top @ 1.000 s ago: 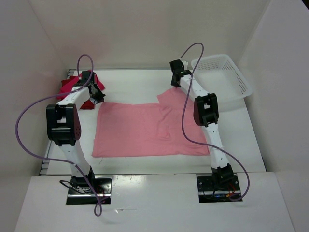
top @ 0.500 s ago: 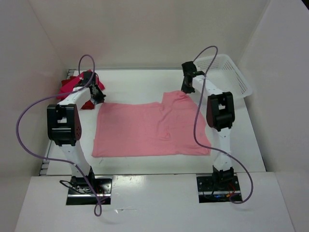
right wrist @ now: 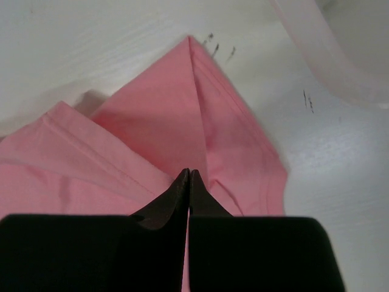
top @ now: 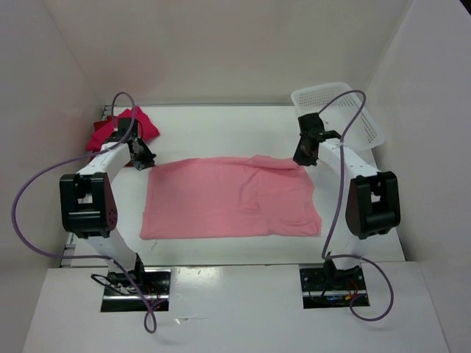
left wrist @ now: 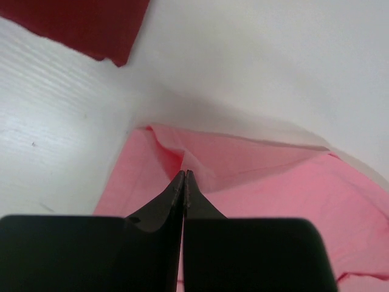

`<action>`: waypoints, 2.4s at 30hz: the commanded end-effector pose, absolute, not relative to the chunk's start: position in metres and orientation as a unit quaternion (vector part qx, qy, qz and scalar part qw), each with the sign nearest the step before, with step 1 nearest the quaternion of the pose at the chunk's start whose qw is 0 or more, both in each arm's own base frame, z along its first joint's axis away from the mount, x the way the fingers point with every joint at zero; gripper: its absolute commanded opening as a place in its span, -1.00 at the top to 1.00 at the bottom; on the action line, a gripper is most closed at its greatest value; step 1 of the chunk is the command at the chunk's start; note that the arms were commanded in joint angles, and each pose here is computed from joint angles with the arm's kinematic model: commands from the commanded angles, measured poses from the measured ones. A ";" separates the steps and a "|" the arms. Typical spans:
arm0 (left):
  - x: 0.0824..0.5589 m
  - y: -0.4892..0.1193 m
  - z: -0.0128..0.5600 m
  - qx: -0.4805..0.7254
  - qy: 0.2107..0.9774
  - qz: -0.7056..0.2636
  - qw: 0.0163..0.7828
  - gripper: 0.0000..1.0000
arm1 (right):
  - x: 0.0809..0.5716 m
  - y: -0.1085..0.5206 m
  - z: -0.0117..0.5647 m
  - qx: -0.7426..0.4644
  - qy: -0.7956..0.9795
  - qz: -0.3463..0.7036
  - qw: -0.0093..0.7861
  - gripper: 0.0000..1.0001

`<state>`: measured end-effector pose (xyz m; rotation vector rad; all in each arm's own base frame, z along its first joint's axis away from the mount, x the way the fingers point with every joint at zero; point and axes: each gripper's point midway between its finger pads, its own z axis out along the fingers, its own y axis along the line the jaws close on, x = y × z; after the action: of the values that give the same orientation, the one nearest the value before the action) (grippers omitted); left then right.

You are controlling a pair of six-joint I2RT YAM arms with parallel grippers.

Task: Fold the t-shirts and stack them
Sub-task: Fold the other side of the tshirt into a rectangle

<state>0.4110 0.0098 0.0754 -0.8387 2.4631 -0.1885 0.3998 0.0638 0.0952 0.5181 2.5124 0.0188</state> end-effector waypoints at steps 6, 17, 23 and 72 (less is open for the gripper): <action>0.375 0.007 0.106 -0.323 0.900 -0.130 0.260 1.00 | 0.336 0.059 0.123 0.231 0.930 0.045 0.283 1.00; 0.336 0.014 0.111 -0.359 0.882 -0.189 0.240 1.00 | 0.274 0.048 0.129 0.258 0.936 0.039 0.236 1.00; 0.310 0.014 0.094 -0.385 0.870 -0.231 0.203 1.00 | 0.246 0.048 0.124 0.271 0.943 0.034 0.191 1.00; 0.298 -0.047 0.022 -0.324 0.908 -0.235 0.124 0.60 | 0.326 0.182 0.051 0.147 0.961 0.066 0.225 0.28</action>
<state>0.2911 -0.0467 0.0197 -0.9684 2.6730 -0.6686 0.3151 0.1841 0.0525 0.3967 2.6813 0.2099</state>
